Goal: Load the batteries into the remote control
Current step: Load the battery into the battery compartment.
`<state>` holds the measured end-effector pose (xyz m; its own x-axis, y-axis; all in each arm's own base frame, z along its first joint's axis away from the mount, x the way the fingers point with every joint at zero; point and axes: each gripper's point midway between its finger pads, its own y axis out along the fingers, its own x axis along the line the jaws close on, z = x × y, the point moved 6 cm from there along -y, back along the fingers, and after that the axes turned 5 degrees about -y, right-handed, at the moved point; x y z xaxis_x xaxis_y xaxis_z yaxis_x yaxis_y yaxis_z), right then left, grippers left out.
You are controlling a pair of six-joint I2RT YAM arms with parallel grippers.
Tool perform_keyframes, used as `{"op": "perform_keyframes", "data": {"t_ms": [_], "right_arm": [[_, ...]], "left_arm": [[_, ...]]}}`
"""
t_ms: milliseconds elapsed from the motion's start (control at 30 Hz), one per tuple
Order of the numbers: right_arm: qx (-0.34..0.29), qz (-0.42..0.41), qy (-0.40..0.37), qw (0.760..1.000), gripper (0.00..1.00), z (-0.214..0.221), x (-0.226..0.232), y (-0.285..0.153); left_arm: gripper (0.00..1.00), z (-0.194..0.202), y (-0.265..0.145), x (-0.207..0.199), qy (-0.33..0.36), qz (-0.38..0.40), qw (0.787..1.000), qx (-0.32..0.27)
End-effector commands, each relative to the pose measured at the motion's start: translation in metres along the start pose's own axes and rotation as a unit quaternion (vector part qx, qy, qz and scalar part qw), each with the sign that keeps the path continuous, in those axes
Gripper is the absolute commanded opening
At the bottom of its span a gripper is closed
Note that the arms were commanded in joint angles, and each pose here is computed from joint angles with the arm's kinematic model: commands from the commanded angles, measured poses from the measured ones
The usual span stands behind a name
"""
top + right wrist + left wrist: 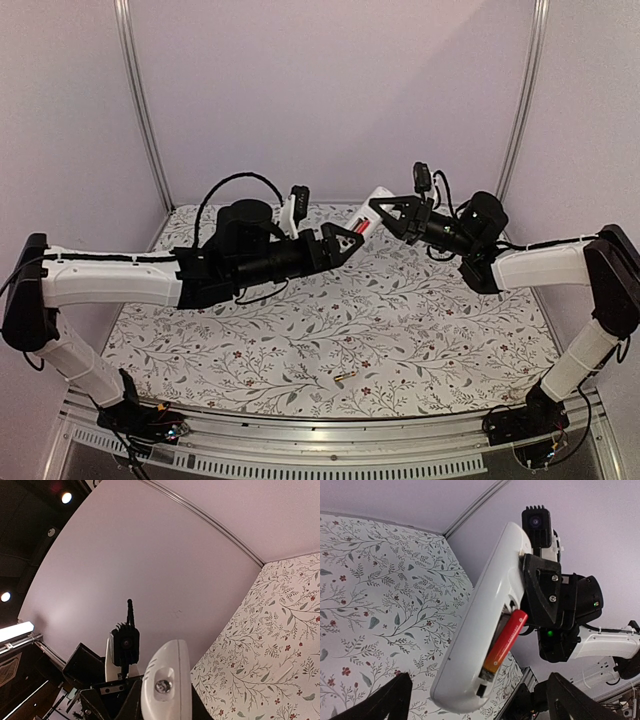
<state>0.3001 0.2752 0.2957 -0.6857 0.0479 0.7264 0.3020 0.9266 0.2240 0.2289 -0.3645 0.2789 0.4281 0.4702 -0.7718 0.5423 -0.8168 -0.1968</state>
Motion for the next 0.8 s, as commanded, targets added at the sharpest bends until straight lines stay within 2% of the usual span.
{"op": "perform_keyframes", "data": {"t_ms": [0, 167, 767], "right_arm": [[-0.012, -0.018, -0.012, 1.0, 0.0, -0.005, 0.007, 0.007], [-0.008, -0.019, -0.011, 1.0, 0.0, 0.0, 0.005, 0.008], [0.001, -0.004, -0.042, 0.999, 0.0, 0.011, 0.009, 0.008]], "left_arm": [[0.93, -0.012, 0.006, -0.012, -0.029, 0.032, 0.999, -0.015], [0.9, -0.008, 0.013, -0.013, -0.046, 0.045, 0.998, -0.006], [0.76, -0.015, 0.018, -0.003, -0.1, 0.043, 0.993, -0.042]]}}
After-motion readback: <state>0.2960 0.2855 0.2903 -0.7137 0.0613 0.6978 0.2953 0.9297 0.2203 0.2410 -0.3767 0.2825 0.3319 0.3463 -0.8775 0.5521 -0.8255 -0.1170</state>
